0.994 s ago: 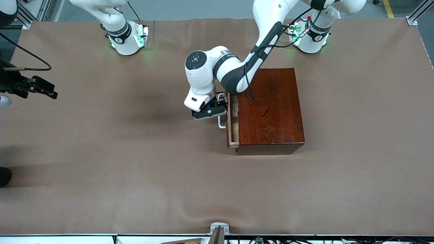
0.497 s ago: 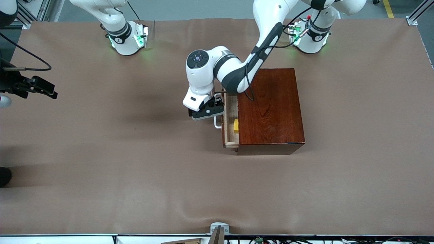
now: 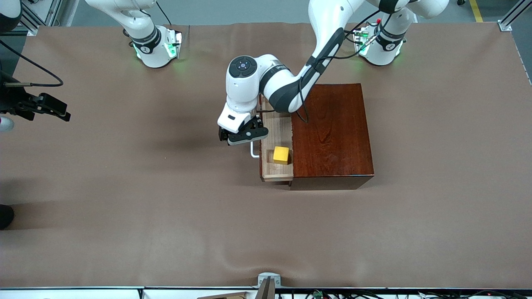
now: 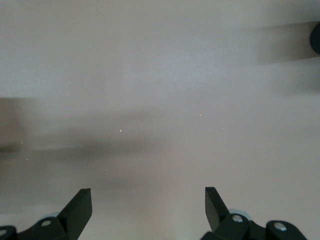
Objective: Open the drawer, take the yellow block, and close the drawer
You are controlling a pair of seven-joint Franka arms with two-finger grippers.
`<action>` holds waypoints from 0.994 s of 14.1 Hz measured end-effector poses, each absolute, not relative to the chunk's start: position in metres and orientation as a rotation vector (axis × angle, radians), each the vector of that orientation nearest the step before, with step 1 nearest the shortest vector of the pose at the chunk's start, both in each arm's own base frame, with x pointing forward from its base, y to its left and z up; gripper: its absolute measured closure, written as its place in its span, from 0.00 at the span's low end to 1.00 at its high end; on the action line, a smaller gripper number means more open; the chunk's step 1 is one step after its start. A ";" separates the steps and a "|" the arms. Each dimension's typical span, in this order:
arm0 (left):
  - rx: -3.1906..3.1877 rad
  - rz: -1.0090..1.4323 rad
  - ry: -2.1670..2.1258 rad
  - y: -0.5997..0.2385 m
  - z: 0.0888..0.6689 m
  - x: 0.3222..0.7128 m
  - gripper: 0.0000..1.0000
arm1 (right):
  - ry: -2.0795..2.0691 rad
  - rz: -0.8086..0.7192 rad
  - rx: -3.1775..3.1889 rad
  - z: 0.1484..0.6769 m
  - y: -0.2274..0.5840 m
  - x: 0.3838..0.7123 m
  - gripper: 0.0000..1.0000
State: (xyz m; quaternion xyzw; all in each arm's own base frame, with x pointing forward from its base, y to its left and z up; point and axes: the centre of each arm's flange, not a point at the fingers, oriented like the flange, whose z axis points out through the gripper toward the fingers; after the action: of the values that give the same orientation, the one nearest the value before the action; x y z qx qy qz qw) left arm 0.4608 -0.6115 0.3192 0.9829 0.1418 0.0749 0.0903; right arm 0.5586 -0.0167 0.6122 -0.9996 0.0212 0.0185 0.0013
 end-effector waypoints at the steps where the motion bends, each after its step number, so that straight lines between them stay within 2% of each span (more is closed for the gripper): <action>1: 2.904 0.227 0.417 -0.615 0.321 0.459 0.00 | 0.066 0.058 -3.138 0.612 -0.017 0.559 0.00; 14: 2.770 0.257 0.382 -0.646 0.320 0.435 0.00 | 0.066 0.058 -3.138 0.612 -0.017 0.559 0.00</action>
State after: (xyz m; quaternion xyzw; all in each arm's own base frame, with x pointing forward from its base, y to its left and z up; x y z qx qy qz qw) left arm 0.4354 -0.6459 0.3204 0.9727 0.1341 0.0903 0.1662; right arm 0.5586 -0.0166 0.6122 -0.9996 0.0211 0.0185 0.0013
